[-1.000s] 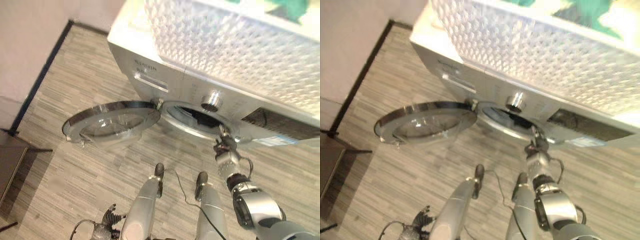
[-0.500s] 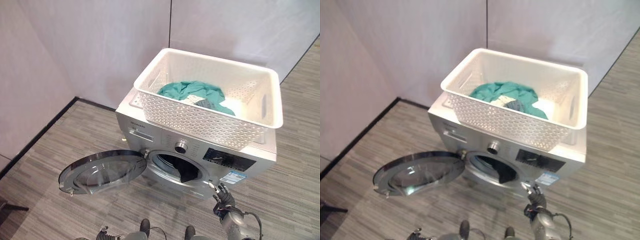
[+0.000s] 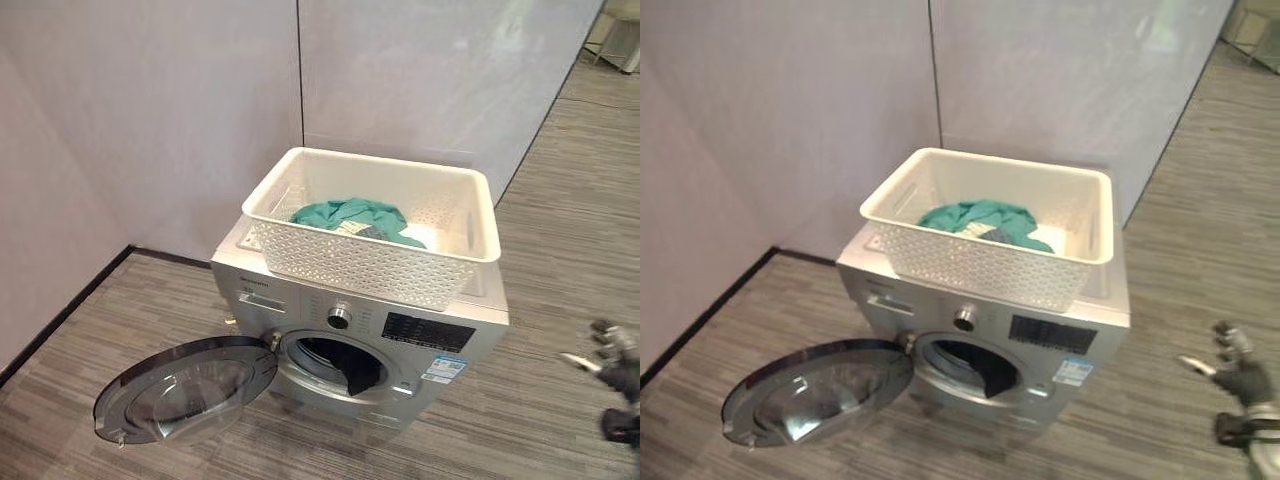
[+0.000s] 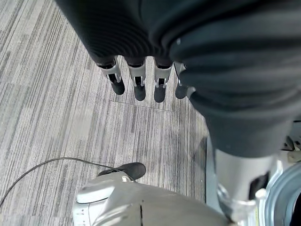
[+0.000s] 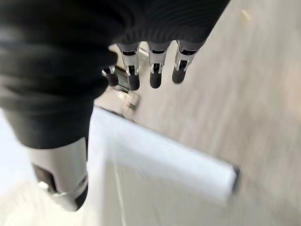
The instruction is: Grab the laundry basket,head to the washer,open it,put in the laundry and shut it.
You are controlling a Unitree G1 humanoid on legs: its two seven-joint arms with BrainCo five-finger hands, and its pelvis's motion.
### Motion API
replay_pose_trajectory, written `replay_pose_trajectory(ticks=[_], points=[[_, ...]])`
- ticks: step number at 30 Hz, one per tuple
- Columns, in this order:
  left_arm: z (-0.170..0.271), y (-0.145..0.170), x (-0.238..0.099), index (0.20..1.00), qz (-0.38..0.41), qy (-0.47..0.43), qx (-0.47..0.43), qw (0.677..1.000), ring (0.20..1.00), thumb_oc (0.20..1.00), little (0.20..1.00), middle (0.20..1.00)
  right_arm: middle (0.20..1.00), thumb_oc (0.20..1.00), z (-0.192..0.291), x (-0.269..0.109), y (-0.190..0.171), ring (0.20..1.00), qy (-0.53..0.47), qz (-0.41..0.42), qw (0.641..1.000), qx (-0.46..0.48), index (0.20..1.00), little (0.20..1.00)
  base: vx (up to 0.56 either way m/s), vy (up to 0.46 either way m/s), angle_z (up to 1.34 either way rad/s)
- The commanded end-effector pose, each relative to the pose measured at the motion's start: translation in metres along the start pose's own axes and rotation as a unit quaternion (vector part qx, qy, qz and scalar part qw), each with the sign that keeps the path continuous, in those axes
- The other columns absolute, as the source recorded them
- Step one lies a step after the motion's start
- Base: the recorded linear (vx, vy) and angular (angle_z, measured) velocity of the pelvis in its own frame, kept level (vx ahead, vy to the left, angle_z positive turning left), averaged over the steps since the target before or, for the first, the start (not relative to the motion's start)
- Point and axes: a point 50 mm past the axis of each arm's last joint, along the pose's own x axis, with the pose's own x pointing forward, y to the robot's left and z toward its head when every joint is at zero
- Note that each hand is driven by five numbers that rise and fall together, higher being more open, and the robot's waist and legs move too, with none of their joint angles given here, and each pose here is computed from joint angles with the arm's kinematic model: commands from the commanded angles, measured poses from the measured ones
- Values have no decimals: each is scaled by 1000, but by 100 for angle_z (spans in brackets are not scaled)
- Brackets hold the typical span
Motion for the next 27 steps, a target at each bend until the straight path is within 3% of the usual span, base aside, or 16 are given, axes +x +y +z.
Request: replay_pose_trajectory(ticks=[1, 5, 12, 13, 18, 19, 22, 27], points=[[-6, 6, 0, 1000, -14, 23, 2, 1000, 1000, 1000, 1000, 1000, 1000, 1000, 53, 19, -26, 1000, -125, -72, 989, -22, 1000, 1000, 20, 9, -7], [-3, 10, 1, 1000, -6, 22, 26, 999, 1000, 1000, 1000, 1000, 1000, 1000, 114, 34, -33, 1000, -251, -155, 954, -48, 1000, 1000, 26, 11, -3], [3, 15, 2, 1000, -5, 12, 54, 998, 1000, 1000, 1000, 1000, 1000, 1000, 224, 64, -14, 1000, -372, -90, 906, -182, 1000, 1000, 4, 7, 15], [4, 17, 2, 1000, -6, 11, 63, 998, 1000, 1000, 1000, 1000, 1000, 1000, 249, 79, -8, 1000, -367, -70, 891, -257, 1000, 1000, 12, 15, 12], [3, 23, 2, 1000, 0, 18, 63, 998, 1000, 1000, 1000, 1000, 1000, 1000, 285, 93, 7, 1000, -351, -29, 862, -364, 1000, 1000, 7, 6, 13], [2, 28, 2, 1000, 3, 22, 67, 998, 1000, 1000, 1000, 1000, 1000, 1000, 292, 98, 13, 1000, -328, -3, 836, -439, 1000, 1000, 26, 11, 13], [-1, 33, 1, 1000, 1, 29, 71, 997, 1000, 1000, 1000, 1000, 1000, 1000, 296, 107, 23, 1000, -279, 42, 797, -534, 1000, 1000, 19, 0, 17], [-4, 27, 0, 1000, -19, 36, 71, 997, 1000, 1000, 1000, 1000, 1000, 1000, 276, 116, 56, 1000, -241, 130, 769, -577, 1000, 1000, 23, -5, 21]])
